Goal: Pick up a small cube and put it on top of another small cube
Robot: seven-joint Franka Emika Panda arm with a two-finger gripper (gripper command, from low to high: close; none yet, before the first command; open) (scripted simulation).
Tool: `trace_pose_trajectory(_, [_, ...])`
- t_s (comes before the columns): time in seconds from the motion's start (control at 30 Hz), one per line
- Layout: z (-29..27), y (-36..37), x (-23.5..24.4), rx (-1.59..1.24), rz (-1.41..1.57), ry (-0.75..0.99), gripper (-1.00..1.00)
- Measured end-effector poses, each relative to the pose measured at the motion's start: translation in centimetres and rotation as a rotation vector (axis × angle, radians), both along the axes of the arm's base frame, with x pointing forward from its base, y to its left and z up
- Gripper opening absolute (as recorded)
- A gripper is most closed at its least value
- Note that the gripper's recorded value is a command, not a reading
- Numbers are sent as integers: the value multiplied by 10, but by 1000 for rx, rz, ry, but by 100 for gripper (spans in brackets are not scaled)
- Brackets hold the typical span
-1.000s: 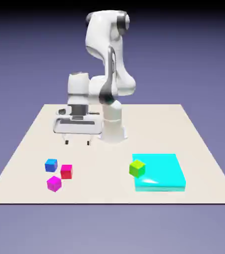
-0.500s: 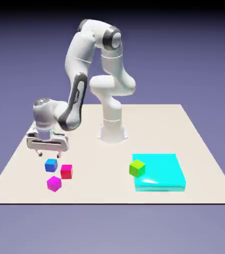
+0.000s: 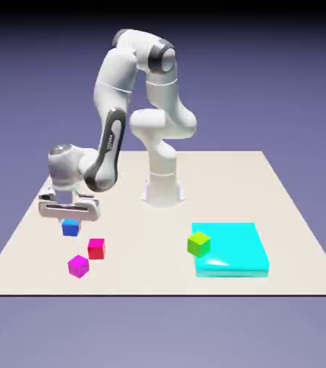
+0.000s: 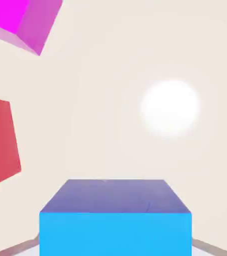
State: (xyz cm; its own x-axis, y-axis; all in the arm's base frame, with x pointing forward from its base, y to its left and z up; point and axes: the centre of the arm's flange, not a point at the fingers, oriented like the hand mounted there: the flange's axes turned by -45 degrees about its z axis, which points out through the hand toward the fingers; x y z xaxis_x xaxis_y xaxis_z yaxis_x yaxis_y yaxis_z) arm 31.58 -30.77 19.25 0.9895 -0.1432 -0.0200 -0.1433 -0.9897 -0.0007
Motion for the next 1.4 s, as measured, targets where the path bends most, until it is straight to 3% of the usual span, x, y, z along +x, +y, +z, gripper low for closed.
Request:
trace_pose_trajectory(1.23, [52, 87, 48, 0, 2110, 0, -100])
trace_pose_trajectory(1.4, [40, 89, 53, -7, 2158, -3, -100])
